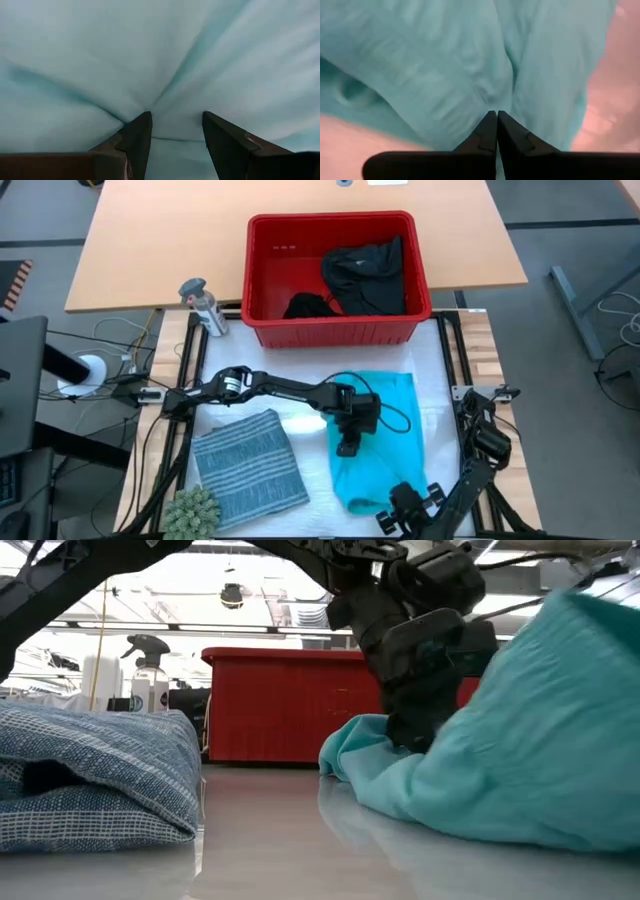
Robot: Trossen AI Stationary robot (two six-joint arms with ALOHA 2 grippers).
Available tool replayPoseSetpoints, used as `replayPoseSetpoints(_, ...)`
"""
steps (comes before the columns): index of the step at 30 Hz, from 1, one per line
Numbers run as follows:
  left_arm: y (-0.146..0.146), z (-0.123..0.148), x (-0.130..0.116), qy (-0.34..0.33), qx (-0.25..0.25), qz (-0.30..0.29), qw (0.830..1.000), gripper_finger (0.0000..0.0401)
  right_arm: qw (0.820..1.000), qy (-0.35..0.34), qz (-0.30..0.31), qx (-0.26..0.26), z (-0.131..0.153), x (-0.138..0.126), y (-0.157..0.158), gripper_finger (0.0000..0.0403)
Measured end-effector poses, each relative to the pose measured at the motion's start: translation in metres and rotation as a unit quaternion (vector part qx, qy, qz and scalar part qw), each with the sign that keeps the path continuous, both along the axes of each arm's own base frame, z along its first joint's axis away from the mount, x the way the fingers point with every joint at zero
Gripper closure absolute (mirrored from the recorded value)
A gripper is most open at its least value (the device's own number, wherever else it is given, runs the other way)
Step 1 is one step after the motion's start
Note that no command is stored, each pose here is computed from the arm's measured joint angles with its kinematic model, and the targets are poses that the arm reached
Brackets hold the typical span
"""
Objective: Fold Laundry from Bin
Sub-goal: Fold the light blue shorts from the red organizer bin
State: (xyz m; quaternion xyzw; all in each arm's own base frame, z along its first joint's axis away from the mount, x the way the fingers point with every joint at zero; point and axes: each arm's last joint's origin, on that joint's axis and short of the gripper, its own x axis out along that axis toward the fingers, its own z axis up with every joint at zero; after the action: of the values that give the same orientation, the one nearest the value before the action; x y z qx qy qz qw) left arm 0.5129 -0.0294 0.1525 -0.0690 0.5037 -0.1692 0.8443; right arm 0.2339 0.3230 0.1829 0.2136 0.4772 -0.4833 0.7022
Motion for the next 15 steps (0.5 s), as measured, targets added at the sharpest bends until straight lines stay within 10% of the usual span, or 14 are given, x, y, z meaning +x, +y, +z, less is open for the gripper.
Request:
replayPoseSetpoints(9,0.003,0.032,0.004,-0.007,-0.143,-0.035,0.989,0.0231,0.999,0.048,-0.006,0.025,-0.024,-0.017,0.005,0.0383)
replayPoseSetpoints(15,0.006,0.049,-0.005,0.016,-0.081,-0.076,0.994,0.0231,0.994,0.089,0.029,0.063,-0.037,-0.023,0.008,0.0364)
